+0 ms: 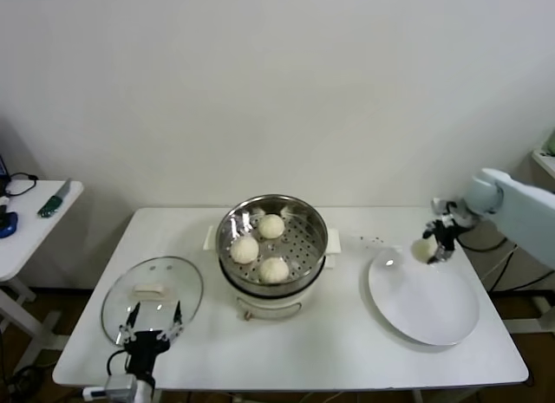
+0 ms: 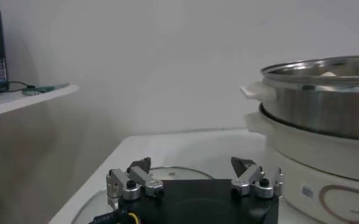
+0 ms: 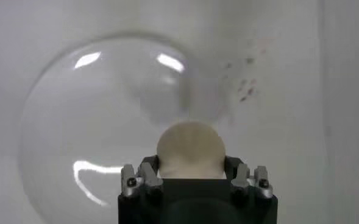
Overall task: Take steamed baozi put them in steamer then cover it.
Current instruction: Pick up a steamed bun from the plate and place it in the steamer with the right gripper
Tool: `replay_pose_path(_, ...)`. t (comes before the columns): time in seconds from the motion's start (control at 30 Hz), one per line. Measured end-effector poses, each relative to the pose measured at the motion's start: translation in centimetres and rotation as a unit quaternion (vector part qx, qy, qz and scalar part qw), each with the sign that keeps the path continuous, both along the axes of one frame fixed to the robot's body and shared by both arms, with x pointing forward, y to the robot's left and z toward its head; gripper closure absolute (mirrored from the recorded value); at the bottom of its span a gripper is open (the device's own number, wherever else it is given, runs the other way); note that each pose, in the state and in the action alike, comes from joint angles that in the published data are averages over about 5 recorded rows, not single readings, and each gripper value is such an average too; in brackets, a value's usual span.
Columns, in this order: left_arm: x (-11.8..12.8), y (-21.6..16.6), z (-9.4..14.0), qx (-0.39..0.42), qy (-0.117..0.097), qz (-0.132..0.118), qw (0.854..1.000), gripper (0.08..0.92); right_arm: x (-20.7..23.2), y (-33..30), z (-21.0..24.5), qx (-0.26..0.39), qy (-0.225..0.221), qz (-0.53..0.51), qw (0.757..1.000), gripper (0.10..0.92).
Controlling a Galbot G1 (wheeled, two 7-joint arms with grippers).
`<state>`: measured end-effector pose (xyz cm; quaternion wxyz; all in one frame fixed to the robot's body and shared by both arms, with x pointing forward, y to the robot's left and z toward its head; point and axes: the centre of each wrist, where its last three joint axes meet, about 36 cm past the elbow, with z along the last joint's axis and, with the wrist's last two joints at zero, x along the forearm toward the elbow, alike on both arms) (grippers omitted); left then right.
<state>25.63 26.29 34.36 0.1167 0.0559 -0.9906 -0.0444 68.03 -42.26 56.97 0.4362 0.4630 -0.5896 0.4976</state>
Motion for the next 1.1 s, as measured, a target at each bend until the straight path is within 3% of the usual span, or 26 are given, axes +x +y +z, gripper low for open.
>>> replay_pose_path(0.27,0.0,-1.3,0.2,-0.01,-0.002,-0.018,1.0,0.177,2.6,8.2,8.2,0.06,-0.03,0.012,0.998,0.344)
replay_pose_path(0.47,-0.1,-2.0,0.4,-0.016,0.0,-0.029,0.999,0.177,2.9,15.0,11.5,0.088,-0.029,0.024,0.995,0.339)
replay_pose_path(1.1,0.2,-1.9,0.7,-0.017,-0.002,-0.052,0.999,0.177,1.2,29.2,8.0,0.062,0.021,0.042,0.997,0.335)
